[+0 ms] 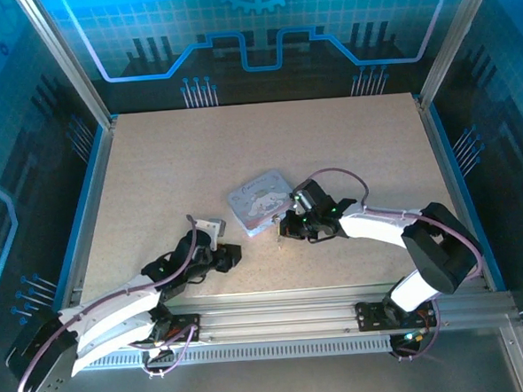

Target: Unlock a padlock with a key

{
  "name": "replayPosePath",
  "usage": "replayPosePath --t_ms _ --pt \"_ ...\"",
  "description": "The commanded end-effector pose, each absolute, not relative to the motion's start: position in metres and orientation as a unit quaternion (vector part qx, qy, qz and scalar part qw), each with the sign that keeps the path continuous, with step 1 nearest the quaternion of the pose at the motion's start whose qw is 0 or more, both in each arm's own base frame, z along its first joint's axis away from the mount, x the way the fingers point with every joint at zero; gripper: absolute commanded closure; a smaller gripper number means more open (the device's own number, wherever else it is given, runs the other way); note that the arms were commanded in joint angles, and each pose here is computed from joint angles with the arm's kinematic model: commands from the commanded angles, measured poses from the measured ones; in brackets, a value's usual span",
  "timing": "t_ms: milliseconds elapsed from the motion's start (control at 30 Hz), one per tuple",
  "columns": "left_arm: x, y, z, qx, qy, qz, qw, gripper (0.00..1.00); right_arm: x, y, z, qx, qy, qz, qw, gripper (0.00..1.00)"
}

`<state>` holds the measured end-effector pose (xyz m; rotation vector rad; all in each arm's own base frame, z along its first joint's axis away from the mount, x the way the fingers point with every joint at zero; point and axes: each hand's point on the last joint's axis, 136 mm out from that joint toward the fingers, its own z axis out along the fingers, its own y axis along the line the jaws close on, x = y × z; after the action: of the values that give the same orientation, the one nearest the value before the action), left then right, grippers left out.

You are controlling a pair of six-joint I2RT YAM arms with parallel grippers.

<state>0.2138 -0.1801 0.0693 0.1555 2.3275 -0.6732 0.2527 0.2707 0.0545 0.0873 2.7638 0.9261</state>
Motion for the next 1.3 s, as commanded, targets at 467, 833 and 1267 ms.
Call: replayPosePath --t_ms 467,833,1267 --pt "0.228 -0.175 0.094 0.018 0.9 -0.262 0.348 0.51 0.28 0.279 0.068 0.076 0.918 0.366 0.128 1.0" --pt "0.227 -0.174 0.094 0.019 0.899 -0.263 0.348 0.51 0.285 0.283 0.061 0.116 0.908 0.384 0.121 1.0" --pt "0.227 -0.174 0.096 0.025 0.897 -0.263 0.353 0.51 0.286 0.278 0.057 0.144 0.902 0.387 0.125 1.0"
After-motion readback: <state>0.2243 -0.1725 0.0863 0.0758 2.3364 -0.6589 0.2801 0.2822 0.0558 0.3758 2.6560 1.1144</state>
